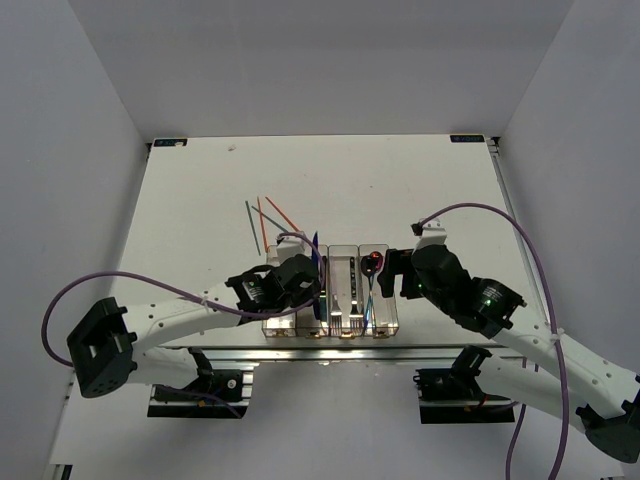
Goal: Sort the eating utensils into containers
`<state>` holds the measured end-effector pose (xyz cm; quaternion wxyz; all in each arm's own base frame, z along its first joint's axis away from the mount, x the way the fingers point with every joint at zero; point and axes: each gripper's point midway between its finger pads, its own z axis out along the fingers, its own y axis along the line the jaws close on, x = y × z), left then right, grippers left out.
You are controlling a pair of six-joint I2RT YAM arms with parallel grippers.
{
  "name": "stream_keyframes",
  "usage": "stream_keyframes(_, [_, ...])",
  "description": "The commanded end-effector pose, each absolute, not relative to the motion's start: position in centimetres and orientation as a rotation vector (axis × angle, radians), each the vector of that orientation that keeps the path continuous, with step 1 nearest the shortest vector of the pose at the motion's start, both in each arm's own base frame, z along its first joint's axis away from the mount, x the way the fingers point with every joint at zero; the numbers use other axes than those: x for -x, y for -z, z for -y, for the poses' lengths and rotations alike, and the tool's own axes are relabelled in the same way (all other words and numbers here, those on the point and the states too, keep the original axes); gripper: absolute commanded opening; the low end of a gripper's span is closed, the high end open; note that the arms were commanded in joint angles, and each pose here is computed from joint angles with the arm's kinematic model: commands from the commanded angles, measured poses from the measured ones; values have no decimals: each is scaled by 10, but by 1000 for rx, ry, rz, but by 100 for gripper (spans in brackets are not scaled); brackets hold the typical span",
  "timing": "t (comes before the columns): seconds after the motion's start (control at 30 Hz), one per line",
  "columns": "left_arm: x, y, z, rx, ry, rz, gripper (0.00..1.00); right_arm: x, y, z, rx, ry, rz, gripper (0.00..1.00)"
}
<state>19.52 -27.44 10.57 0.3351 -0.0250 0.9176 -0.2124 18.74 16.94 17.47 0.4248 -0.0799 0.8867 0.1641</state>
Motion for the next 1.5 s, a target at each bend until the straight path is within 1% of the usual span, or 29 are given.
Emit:
stream_keyframes(0.0, [-195, -114, 275, 78, 562, -2364, 31, -195, -196, -176, 170, -457, -2157, 89])
stream_keyframes(0.03, [-194, -113, 272, 76, 546, -2370, 40, -196, -197, -176, 170, -456, -2155, 89])
stream_keyframes(0.1, [-194, -119, 269, 75, 546, -2356, 49, -196, -197, -176, 169, -454, -2154, 89])
stream_keyframes(0.13, [-194, -121, 266, 80, 532, -2352, 59, -195, -196, -177, 173, -456, -2158, 89])
stream_keyframes(0.17, [-194, -124, 264, 80, 532, -2343, 65, -196, -197, -177, 172, -459, -2156, 89])
stream_keyframes(0.2, [-196, -132, 262, 85, 539, -2317, 91, -196, -197, -178, 172, -459, -2156, 89])
stream_keyframes(0.23, [-196, -133, 257, 84, 509, -2318, 98, -196, -195, -178, 175, -458, -2161, 89])
stream_keyframes(0.3, [-202, -152, 256, 94, 508, -2280, 98, -196, -197, -180, 175, -463, -2157, 89])
stream_keyframes(0.33, [-207, -156, 246, 113, 449, -2258, 98, -197, -196, -180, 176, -464, -2158, 89])
stream_keyframes(0.4, [-219, -181, 244, 139, 421, -2192, 98, -198, -197, -182, 178, -464, -2156, 89])
stream_keyframes(0.43, [-230, -182, 227, 177, 308, -2170, 98, -199, -196, -183, 181, -464, -2160, 89])
stream_keyframes(0.47, [-241, -201, 225, 220, 303, -2132, 98, -199, -196, -184, 184, -463, -2159, 89])
stream_keyframes(0.5, [-251, -206, 219, 247, 269, -2118, 98, -200, -196, -186, 188, -463, -2158, 89])
stream_keyframes(0.53, [-271, -204, 198, 323, 179, -2111, 98, -202, -195, -188, 191, -464, -2161, 90])
stream_keyframes(0.6, [-299, -211, 173, 419, 117, -2081, 98, -203, -192, -190, 196, -459, -2164, 89])
stream_keyframes(0.63, [-323, -208, 137, 523, 33, -2070, 98, -204, -189, -192, 203, -453, -2174, 89])
stream_keyframes(0.7, [-347, -191, 115, 558, -22, -2122, 98, -205, -187, -194, 212, -453, -2180, 89])
stream_keyframes(0.73, [-364, -186, 89, 624, -56, -2116, 98, -206, -185, -195, 216, -448, -2187, 89])
stream_keyframes(0.77, [-373, -163, 87, 626, -77, -2184, 97, -206, -184, -196, 219, -450, -2186, 89])
stream_keyframes(0.8, [-387, -160, 74, 644, -94, -2189, 96, -207, -183, -197, 226, -449, -2184, 89])
stream_keyframes(0.87, [-400, -138, 76, 628, -78, -2267, 90, -207, -180, -198, 233, -448, -2189, 89])
stream_keyframes(0.9, [-406, -112, 87, 566, -48, -2358, 87, -207, -179, -200, 237, -454, -2187, 89])
stream_keyframes(0.93, [-417, -112, 90, 564, -26, -2361, 85, -207, -178, -200, 244, -453, -2189, 89])
stream_keyframes(1.0, [-425, -85, 93, 544, -48, -2435, 79, -206, -172, -200, 249, -448, -2197, 89])
stream_keyframes(1.07, [-433, -80, 96, 537, -23, -2453, 74, -205, -165, -199, 264, -437, -2214, 89])
stream_keyframes(1.27, [-440, -63, 98, 553, 21, -2473, 74, -203, -156, -200, 276, -443, -2224, 89])
stream_keyframes(1.37, [-438, -53, 94, 564, -12, -2499, 71, -203, -155, -199, 282, -437, -2225, 89])
stream_keyframes(1.47, [-436, -47, 91, 573, -21, -2499, 70, -204, -155, -200, 281, -439, -2222, 89])
